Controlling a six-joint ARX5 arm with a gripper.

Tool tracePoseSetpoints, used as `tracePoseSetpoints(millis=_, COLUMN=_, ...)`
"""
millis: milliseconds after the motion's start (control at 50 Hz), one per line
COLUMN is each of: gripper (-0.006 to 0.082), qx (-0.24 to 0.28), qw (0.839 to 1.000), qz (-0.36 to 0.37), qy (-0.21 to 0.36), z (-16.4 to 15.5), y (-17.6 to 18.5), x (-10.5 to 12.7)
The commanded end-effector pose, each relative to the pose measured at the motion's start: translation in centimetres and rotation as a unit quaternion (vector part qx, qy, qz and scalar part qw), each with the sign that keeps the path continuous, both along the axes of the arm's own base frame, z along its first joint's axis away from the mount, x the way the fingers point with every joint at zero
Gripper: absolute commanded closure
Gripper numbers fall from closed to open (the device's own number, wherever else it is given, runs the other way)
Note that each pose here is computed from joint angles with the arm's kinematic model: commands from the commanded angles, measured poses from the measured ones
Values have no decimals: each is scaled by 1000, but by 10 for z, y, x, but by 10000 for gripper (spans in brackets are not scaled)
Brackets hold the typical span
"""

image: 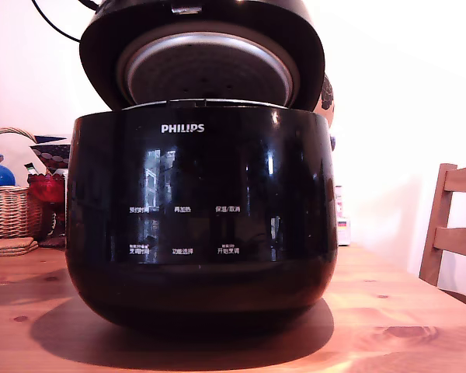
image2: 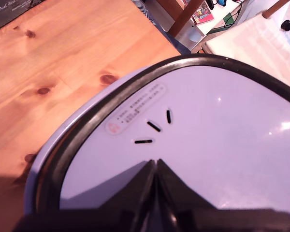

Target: Close the rice cooker by pressing the lid down with medium force

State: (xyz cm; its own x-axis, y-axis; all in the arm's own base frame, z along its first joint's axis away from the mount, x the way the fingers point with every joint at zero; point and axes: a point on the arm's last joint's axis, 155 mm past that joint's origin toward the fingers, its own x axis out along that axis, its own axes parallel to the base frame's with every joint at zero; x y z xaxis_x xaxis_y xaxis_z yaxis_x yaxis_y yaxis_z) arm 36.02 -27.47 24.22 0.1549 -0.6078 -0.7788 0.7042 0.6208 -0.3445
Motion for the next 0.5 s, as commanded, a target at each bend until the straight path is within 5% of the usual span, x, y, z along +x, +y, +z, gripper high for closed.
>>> tracePoseSetpoints(millis=0, gripper=788, qx=12, qw=1000, qz=-12, qy=23, z=-16, y=-5, x=-7)
tracePoseSetpoints(millis=480, gripper=789, qx=-20, qw=997, qz=-32, qy=-60, z=18, y=-8, x=-14)
